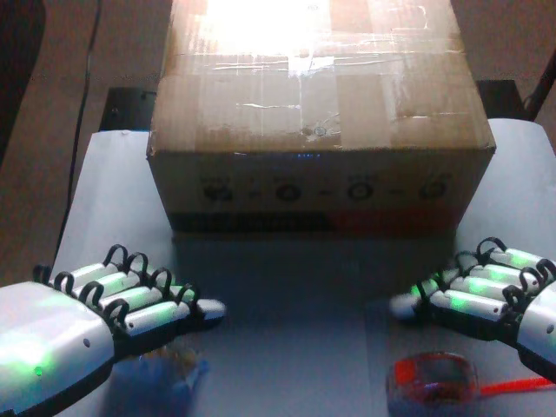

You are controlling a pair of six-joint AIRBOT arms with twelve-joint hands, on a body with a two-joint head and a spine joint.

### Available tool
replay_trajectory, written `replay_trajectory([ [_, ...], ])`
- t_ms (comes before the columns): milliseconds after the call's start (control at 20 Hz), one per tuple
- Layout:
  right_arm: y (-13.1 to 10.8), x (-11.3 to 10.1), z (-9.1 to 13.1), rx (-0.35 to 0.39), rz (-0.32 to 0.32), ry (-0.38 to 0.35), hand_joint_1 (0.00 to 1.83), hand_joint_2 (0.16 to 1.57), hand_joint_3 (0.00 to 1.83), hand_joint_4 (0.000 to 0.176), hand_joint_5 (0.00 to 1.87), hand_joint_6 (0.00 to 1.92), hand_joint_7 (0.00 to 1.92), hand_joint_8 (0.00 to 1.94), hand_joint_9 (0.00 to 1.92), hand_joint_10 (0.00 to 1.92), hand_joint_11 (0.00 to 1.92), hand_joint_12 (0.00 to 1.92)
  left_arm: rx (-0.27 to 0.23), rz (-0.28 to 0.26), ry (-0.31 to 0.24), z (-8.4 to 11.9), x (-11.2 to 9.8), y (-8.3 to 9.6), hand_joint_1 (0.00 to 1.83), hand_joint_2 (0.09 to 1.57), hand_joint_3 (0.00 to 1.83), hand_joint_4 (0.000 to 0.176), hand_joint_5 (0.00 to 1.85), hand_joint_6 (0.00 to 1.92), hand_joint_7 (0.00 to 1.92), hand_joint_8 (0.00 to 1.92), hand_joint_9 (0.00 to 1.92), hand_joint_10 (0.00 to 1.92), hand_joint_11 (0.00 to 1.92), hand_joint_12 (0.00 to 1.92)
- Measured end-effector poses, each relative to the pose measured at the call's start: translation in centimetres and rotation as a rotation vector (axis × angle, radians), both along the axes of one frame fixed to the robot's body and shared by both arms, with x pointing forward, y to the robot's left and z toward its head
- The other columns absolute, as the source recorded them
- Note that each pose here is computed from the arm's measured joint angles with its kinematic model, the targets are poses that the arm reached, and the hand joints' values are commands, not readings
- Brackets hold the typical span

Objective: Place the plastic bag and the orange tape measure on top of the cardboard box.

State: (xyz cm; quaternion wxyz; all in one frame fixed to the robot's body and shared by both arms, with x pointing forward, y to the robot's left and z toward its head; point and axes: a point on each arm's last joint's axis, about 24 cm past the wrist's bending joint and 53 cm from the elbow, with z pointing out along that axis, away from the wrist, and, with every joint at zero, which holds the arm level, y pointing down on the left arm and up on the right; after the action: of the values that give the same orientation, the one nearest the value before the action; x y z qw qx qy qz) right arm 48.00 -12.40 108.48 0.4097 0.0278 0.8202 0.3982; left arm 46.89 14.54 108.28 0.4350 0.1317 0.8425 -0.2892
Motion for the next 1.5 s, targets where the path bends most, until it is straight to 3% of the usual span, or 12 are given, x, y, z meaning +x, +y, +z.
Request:
replay_trajectory([
  [400, -0.2, 0.2, 0.0, 0.004, -0.014, 0.004, 0.70, 0.91, 0.00, 0.000, 0.31, 0.49, 0.35, 0.52, 0.21, 0.86, 0.00, 1.53, 0.002, 0.013, 0.009, -0.3, -0.2, 0.4, 0.81, 0.98, 0.00, 0.066, 0.27, 0.01, 0.18, 0.01, 0.00, 0.63, 0.00, 1.92],
  [500, -0.4, 0.4, 0.0, 0.007, -0.027, 0.006, 0.72, 0.91, 0.00, 0.000, 0.30, 0.46, 0.33, 0.47, 0.18, 0.82, 0.00, 1.50, -0.009, 0.021, 0.002, -0.3, 0.2, 0.4, 0.82, 0.98, 0.00, 0.060, 0.24, 0.00, 0.16, 0.00, 0.00, 0.56, 0.00, 1.87],
  [550, -0.6, 0.6, 0.0, 0.006, -0.031, 0.003, 0.73, 0.91, 0.00, 0.000, 0.31, 0.45, 0.35, 0.43, 0.19, 0.80, 0.00, 1.50, -0.010, 0.031, 0.003, -0.4, 0.4, 0.6, 0.78, 1.00, 0.00, 0.089, 0.17, 0.00, 0.10, 0.00, 0.00, 0.38, 0.00, 1.70],
  [650, -0.9, 1.2, -0.4, 0.011, -0.050, 0.003, 0.69, 0.91, 0.00, 0.000, 0.31, 0.46, 0.37, 0.40, 0.21, 0.80, 0.00, 1.52, 0.003, 0.040, -0.011, -0.6, 0.7, 0.8, 0.82, 1.00, 0.00, 0.079, 0.17, 0.00, 0.12, 0.01, 0.00, 0.40, 0.00, 1.42],
  [750, -0.8, 1.3, -0.7, 0.018, -0.051, 0.006, 0.69, 0.91, 0.00, 0.000, 0.28, 0.50, 0.36, 0.37, 0.19, 0.81, 0.00, 1.51, 0.006, 0.044, -0.013, -0.9, 0.9, 0.9, 0.85, 0.97, 0.00, 0.083, 0.18, 0.00, 0.12, 0.01, 0.00, 0.44, 0.00, 1.53],
  [800, -0.6, 1.3, -0.9, 0.022, -0.048, 0.007, 0.68, 0.91, 0.00, 0.000, 0.27, 0.52, 0.37, 0.37, 0.18, 0.83, 0.00, 1.50, 0.004, 0.050, -0.014, -1.1, 1.2, 1.1, 0.85, 0.97, 0.00, 0.056, 0.20, 0.01, 0.12, 0.01, 0.00, 0.35, 0.00, 1.48],
  [900, -0.5, 1.4, -1.4, 0.025, -0.047, 0.015, 0.69, 0.91, 0.00, 0.000, 0.26, 0.53, 0.36, 0.36, 0.16, 0.83, 0.00, 1.48, -0.002, 0.071, 0.001, -1.8, 1.6, 1.3, 0.74, 1.02, 0.00, 0.067, 0.15, 0.00, 0.05, 0.00, 0.00, 0.14, 0.00, 1.16],
  [1000, -0.4, 1.5, -1.6, 0.029, -0.048, 0.016, 0.72, 0.91, 0.00, 0.000, 0.29, 0.43, 0.37, 0.28, 0.15, 0.82, 0.00, 1.46, -0.010, 0.071, 0.023, -2.4, 1.3, 1.0, 0.79, 1.02, 0.00, 0.057, 0.17, 0.00, 0.04, 0.00, 0.00, 0.17, 0.00, 1.50],
  [1100, -0.3, 1.5, -1.8, 0.032, -0.048, 0.021, 0.75, 0.90, 0.00, 0.000, 0.31, 0.42, 0.38, 0.27, 0.15, 0.83, 0.00, 1.42, -0.009, 0.063, 0.038, -3.0, 1.0, 0.7, 0.82, 0.97, 0.00, 0.022, 0.25, 0.02, 0.12, 0.04, 0.00, 0.50, 0.00, 1.67],
  [1200, -0.3, 1.6, -2.1, 0.034, -0.051, 0.025, 0.77, 0.90, 0.00, 0.000, 0.29, 0.40, 0.36, 0.26, 0.13, 0.84, 0.00, 1.47, -0.002, 0.072, 0.052, -3.4, 1.1, 1.0, 0.80, 0.99, 0.00, 0.093, 0.20, 0.00, 0.13, 0.03, 0.00, 0.58, 0.00, 1.59],
  [1350, 0.0, 1.5, -2.5, 0.041, -0.049, 0.034, 0.76, 0.89, 0.00, 0.000, 0.29, 0.42, 0.37, 0.27, 0.15, 0.87, 0.00, 1.49, 0.002, 0.069, 0.080, -4.3, 0.8, 0.8, 0.81, 0.97, 0.00, 0.052, 0.25, 0.01, 0.18, 0.04, 0.00, 0.84, 0.00, 1.81],
  [1500, 0.0, 1.5, -3.0, 0.009, -0.049, 0.018, 0.74, 0.90, 0.00, 0.000, 0.25, 0.41, 0.33, 0.27, 0.10, 0.89, 0.00, 1.45, 0.001, 0.066, 0.096, -5.0, 0.7, 0.6, 0.80, 0.97, 0.00, 0.047, 0.26, 0.00, 0.19, 0.04, 0.00, 0.77, 0.00, 1.71],
])
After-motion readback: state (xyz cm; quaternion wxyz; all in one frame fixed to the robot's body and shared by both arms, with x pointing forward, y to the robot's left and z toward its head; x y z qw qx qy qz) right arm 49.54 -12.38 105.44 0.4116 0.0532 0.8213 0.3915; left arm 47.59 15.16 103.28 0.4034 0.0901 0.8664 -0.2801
